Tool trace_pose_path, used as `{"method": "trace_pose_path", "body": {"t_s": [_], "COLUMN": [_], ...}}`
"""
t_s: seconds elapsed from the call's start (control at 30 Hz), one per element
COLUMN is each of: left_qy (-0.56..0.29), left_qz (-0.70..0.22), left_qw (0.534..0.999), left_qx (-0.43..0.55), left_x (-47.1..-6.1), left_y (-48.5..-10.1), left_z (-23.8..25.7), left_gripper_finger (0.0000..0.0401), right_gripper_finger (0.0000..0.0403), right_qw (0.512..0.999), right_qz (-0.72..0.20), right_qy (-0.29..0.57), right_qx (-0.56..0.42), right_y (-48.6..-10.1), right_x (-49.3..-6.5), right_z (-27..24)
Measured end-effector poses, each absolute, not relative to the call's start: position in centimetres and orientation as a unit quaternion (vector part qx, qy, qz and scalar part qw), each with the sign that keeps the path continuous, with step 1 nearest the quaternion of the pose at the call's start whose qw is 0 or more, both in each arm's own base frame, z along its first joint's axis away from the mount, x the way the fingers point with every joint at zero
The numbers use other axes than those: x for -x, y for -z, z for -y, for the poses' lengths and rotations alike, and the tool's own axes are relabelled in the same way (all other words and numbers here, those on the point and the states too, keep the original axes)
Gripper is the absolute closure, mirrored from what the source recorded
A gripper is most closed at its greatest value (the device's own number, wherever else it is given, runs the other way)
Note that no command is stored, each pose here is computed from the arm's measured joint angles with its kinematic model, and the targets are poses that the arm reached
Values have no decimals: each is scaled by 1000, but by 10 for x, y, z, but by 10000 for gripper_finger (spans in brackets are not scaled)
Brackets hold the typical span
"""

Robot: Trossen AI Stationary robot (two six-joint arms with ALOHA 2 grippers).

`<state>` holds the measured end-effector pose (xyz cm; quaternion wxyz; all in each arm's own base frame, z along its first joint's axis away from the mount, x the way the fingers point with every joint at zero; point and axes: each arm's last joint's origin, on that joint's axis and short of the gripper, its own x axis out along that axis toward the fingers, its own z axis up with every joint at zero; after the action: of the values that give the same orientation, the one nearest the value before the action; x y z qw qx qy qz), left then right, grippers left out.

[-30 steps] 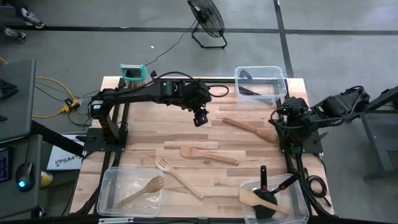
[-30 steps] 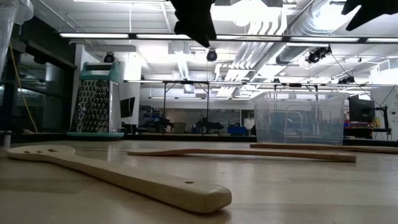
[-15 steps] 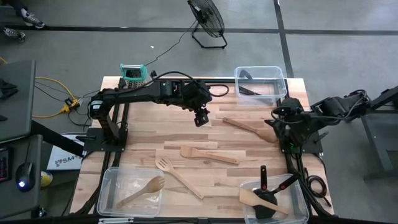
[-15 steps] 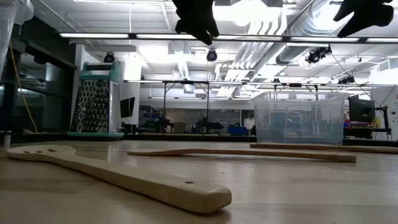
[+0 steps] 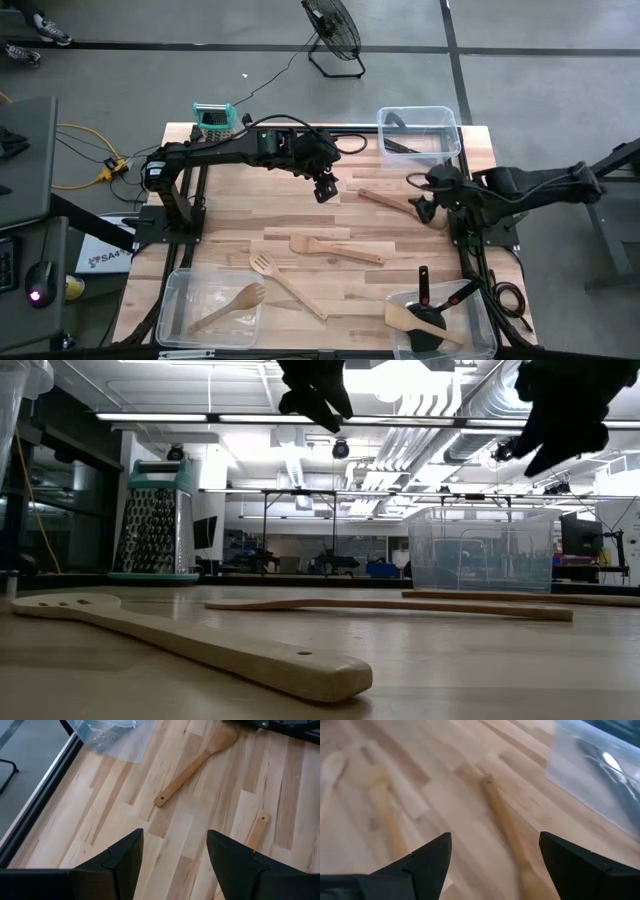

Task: Pick & Place Kitchen Items
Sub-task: Put the light brown serving spoon into the bottom left transparent bin

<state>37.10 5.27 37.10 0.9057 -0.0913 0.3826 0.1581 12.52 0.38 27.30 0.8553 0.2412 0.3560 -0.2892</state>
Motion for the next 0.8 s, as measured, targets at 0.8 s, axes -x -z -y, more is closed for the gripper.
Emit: {"method": "trace_pose_path", "body": {"t_s": [0.8], "left_qy": [-187], "left_qz": [-368], "left_qw": [899], "left_qx": [148], "left_x": [-371], "left_y": [-372], "left_z": [-53], "left_gripper_finger": [187], "right_gripper_finger": [109], "right_qw": [757], "right_qz": [-622], "right_qy": [158], "right_qx": [-122], "right_y": [-202], "right_x": [-185], "right_z": [66]}}
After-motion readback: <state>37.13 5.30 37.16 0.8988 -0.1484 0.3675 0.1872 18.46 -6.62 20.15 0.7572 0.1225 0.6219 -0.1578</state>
